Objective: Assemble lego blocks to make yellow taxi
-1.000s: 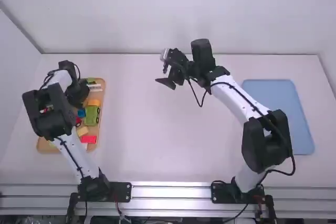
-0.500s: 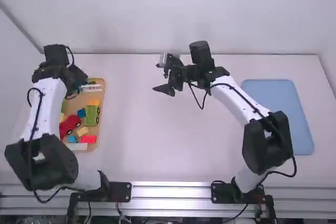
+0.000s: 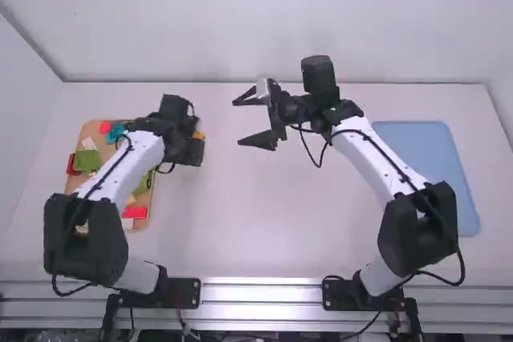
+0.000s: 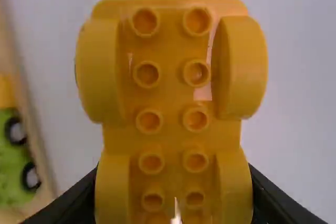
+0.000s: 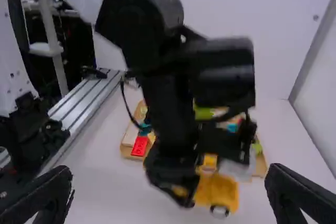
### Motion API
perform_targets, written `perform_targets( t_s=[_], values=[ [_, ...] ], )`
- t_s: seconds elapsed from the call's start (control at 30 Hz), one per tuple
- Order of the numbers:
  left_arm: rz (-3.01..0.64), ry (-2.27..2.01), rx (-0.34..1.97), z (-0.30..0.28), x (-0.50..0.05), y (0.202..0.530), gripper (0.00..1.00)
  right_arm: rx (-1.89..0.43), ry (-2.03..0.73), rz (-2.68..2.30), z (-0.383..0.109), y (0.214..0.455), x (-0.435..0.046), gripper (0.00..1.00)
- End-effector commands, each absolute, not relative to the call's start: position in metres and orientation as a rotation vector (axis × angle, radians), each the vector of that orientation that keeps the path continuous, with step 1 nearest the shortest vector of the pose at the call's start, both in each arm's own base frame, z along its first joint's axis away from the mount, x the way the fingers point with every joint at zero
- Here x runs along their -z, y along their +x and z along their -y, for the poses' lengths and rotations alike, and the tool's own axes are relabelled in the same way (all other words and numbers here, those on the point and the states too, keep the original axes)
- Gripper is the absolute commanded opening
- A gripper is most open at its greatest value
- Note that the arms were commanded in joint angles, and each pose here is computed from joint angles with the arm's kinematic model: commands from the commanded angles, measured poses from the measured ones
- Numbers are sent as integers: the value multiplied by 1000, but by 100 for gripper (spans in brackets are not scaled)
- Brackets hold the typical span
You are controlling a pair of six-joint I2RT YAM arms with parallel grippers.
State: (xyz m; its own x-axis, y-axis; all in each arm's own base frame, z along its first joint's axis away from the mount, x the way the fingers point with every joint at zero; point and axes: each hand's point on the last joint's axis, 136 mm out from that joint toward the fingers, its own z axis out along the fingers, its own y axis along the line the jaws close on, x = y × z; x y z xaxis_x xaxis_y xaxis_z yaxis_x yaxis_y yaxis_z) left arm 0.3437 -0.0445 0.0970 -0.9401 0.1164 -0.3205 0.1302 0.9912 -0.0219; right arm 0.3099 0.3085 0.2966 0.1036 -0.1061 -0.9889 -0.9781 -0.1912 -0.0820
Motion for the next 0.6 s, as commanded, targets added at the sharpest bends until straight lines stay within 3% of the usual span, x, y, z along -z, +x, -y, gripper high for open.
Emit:
perform_targets(
  t_s=[0.0, 0.07, 0.3, 0.4, 0.57],
  values=[
    [-2809, 619, 153, 81, -75, 334, 9, -1207, -1445, -1181, -311, 300, -317, 98],
    [-2792, 808, 197, 102, -61, 329, 9, -1141, -1419, -1242, -314, 303, -320, 99],
    [-2564, 1453, 191, 162, -14, 320, 27, -939, -1241, -1370, -293, 310, -336, 98],
    [-2408, 1730, 182, 175, -5, 310, 18, -922, -1189, -1368, -280, 308, -335, 98],
    [-2191, 1989, 186, 192, 1, 302, 27, -935, -1105, -1333, -269, 299, -329, 98]
  ],
)
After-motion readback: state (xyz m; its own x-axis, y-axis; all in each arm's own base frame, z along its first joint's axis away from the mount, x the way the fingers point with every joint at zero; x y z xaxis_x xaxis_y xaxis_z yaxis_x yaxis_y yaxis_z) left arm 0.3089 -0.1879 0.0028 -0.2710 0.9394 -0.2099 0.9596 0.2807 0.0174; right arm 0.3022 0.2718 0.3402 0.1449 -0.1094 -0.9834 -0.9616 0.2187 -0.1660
